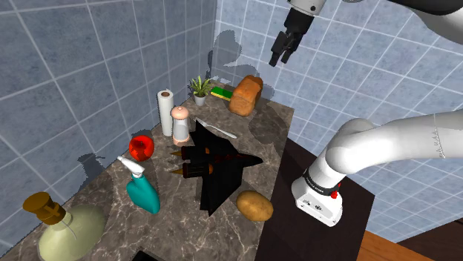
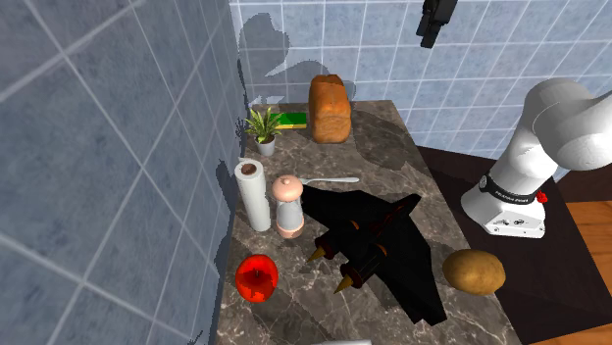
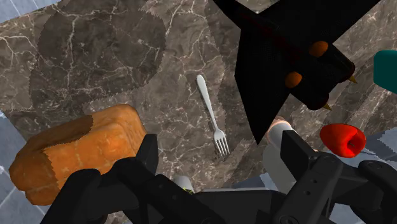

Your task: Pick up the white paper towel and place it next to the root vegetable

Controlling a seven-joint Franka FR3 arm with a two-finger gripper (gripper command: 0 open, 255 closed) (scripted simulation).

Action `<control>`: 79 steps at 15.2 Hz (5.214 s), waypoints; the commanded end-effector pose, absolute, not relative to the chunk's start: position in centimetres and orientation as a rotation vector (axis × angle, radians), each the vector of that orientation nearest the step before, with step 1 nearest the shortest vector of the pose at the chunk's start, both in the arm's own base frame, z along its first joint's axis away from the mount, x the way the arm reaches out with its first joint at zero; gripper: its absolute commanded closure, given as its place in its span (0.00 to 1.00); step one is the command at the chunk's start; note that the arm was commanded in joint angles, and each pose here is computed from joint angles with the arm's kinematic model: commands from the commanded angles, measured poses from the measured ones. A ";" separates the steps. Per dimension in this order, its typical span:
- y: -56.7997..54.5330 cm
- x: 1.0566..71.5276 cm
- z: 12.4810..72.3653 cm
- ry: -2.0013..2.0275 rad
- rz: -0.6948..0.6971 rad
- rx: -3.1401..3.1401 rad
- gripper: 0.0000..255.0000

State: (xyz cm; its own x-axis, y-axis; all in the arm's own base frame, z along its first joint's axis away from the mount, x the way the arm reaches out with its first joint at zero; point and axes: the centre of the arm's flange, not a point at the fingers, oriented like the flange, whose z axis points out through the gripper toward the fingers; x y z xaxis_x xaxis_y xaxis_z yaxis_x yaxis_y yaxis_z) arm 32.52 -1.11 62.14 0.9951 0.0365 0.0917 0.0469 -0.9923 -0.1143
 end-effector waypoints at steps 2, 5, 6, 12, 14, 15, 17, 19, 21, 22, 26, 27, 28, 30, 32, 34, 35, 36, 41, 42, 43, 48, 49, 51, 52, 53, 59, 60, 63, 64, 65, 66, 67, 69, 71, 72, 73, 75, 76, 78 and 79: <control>-0.3 33.5 61.7 -0.064 -0.130 -3.023 0.00; 2.2 36.6 60.4 -0.066 -0.113 -3.030 0.00; 3.0 37.6 59.9 -0.066 -0.107 -3.032 0.00; 8.0 43.5 57.1 -0.070 -0.072 -3.044 0.00; 9.6 45.5 56.1 -0.071 -0.061 -3.048 0.00; 10.5 46.5 55.6 -0.072 -0.055 -3.050 0.00; 12.1 48.5 54.6 -0.073 -0.043 -3.054 0.00; 13.8 50.4 53.5 -0.074 -0.032 -3.058 0.00; 15.4 52.3 52.5 -0.076 -0.020 -3.062 0.00; 16.2 53.3 51.9 -0.076 -0.014 -3.064 0.00; 19.5 57.2 49.7 -0.079 0.009 -3.071 0.00; 20.3 58.1 49.2 -0.079 0.015 -3.073 0.00; 21.1 59.1 48.6 -0.080 0.021 -3.075 0.00; 22.8 61.0 47.5 -0.081 0.033 -3.078 0.00; 24.4 62.8 46.3 -0.082 0.045 -3.082 0.00; 26.0 64.7 45.1 -0.084 0.057 -3.086 0.00; 26.8 65.6 44.5 -0.084 0.063 -3.087 0.00; 27.0 65.8 44.4 -0.084 0.064 -3.088 0.00; 27.1 65.7 41.7 -0.084 0.064 -3.088 0.00; 27.2 65.7 41.2 -0.084 0.064 -3.088 0.00; 27.2 65.6 40.4 -0.084 0.064 -3.088 0.00; 27.2 65.6 40.4 -0.084 0.064 -3.088 0.00; 27.2 65.6 40.4 -0.084 0.064 -3.088 0.00; 27.2 65.6 40.4 -0.084 0.064 -3.088 0.00; 27.2 65.6 40.4 -0.084 0.064 -3.088 1.00; 27.2 65.6 40.4 -0.084 0.064 -3.088 1.00; 27.2 65.7 40.4 -0.084 0.064 -3.088 1.00; 27.2 65.7 40.3 -0.084 0.064 -3.088 1.00; 27.2 65.6 41.4 -0.084 0.064 -3.088 1.00; 27.2 65.6 42.0 -0.084 0.064 -3.088 1.00; 27.2 65.6 42.5 -0.084 0.064 -3.088 1.00; 27.2 65.6 43.0 -0.084 0.064 -3.088 1.00; 27.2 65.6 43.5 -0.084 0.064 -3.088 1.00; 27.2 65.6 44.6 -0.084 0.064 -3.088 1.00; 27.2 65.6 45.6 -0.084 0.064 -3.088 1.00; 27.2 65.6 46.2 -0.084 0.064 -3.088 1.00; 27.2 65.6 46.7 -0.084 0.064 -3.088 1.00; 27.2 65.6 47.8 -0.084 0.064 -3.088 1.00; 27.2 65.6 48.3 -0.084 0.064 -3.088 1.00; 27.2 65.6 49.3 -0.084 0.064 -3.088 1.00; 27.2 65.6 49.9 -0.084 0.064 -3.088 1.00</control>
State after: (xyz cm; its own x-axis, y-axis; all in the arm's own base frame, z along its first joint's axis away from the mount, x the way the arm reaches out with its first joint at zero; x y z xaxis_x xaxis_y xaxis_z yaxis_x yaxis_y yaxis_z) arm 65.62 27.25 49.40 0.9977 0.0556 -0.0392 0.0535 -0.9971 -0.0533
